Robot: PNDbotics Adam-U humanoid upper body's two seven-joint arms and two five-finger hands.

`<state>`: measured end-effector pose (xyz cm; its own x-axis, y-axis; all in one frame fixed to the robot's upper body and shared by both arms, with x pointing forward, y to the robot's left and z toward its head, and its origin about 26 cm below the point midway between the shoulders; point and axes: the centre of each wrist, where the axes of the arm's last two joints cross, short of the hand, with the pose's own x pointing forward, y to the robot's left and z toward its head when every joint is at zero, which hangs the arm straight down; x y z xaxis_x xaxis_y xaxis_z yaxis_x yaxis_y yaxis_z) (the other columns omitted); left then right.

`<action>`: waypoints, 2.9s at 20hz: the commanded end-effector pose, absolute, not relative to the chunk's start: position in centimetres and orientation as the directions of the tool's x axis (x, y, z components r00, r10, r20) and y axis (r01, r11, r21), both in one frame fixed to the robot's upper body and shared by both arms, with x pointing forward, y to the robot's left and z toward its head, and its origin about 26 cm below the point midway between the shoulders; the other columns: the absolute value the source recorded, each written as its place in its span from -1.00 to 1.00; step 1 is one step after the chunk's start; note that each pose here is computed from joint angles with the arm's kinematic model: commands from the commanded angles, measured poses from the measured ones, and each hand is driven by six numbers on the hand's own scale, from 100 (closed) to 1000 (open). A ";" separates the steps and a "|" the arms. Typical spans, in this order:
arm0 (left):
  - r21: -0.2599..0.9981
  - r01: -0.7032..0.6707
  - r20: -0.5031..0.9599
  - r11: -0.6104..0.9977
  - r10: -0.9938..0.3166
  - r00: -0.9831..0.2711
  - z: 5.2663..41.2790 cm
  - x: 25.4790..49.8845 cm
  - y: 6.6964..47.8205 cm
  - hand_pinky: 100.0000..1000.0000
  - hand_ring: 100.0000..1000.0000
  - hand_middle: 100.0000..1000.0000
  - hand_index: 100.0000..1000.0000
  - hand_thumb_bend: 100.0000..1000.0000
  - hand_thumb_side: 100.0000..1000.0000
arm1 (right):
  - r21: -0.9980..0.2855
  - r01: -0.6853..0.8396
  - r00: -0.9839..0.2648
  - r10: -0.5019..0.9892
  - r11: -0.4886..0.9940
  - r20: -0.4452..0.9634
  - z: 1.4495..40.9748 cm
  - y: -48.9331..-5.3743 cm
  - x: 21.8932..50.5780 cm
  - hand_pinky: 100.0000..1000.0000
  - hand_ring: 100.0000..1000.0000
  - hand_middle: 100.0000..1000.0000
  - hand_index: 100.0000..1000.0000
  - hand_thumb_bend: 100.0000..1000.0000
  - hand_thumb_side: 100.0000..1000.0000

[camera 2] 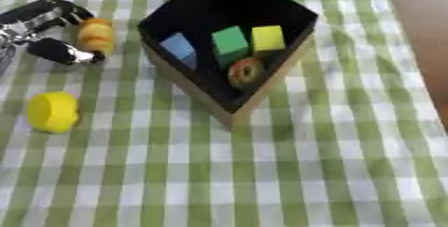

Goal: Pick up objects on the table and place them in the box.

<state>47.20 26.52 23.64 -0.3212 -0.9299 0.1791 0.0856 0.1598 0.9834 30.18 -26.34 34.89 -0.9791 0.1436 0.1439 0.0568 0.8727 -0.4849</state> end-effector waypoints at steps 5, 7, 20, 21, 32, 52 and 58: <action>0.987 0.045 0.159 0.153 -0.943 -0.292 24.3 47.4 27.2 0.54 0.49 0.43 0.58 -0.38 -0.50 | -0.492 0.066 -0.984 0.139 0.868 0.114 35.6 -26.4 29.6 0.69 0.66 0.20 0.67 -1.00 -0.02; 0.987 0.042 0.159 0.154 -0.945 -0.286 24.3 47.5 27.3 0.52 0.46 0.40 0.55 -0.49 -0.53 | -0.492 0.065 -0.984 0.139 0.868 0.115 35.6 -26.4 29.6 0.69 0.66 0.20 0.67 -1.00 -0.02; 0.993 -0.059 0.079 0.102 -0.947 -0.312 26.4 46.5 26.7 0.49 0.40 0.35 0.50 -0.69 -0.65 | -0.495 0.066 -0.980 0.150 0.866 0.132 35.2 -26.6 29.7 0.69 0.66 0.20 0.67 -1.00 -0.02; 0.993 -0.069 0.074 0.101 -0.945 -0.318 26.8 46.3 26.7 0.49 0.40 0.34 0.50 -0.68 -0.65 | -0.496 0.066 -0.979 0.152 0.866 0.134 35.1 -26.6 29.7 0.69 0.66 0.20 0.67 -1.00 -0.02; 0.975 -0.211 -0.019 0.070 -0.919 -0.393 31.3 43.7 24.7 0.49 0.38 0.33 0.49 -0.73 -0.67 | -0.493 0.067 -0.980 0.150 0.868 0.131 35.3 -26.6 29.7 0.68 0.66 0.22 0.67 -1.00 -0.01; 0.956 -0.273 -0.114 0.108 -0.719 -0.685 33.4 40.2 10.6 0.48 0.37 0.32 0.48 -0.75 -0.62 | -0.490 0.044 -0.986 0.116 0.871 0.118 35.5 -26.1 29.7 0.68 0.65 0.22 0.68 -1.00 -0.02; 0.963 -0.262 -0.145 0.063 -0.696 -0.703 31.2 40.9 8.0 0.47 0.35 0.30 0.47 -0.73 -0.59 | -0.492 0.032 -0.988 0.102 0.870 0.116 35.6 -25.8 29.7 0.68 0.65 0.22 0.68 -1.00 -0.02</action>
<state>41.15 8.47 30.42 -0.6990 -0.7055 -0.1167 -0.2292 0.0664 0.9711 30.26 -25.88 34.79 -0.9826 0.1108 0.1490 0.0252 0.8747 -0.4839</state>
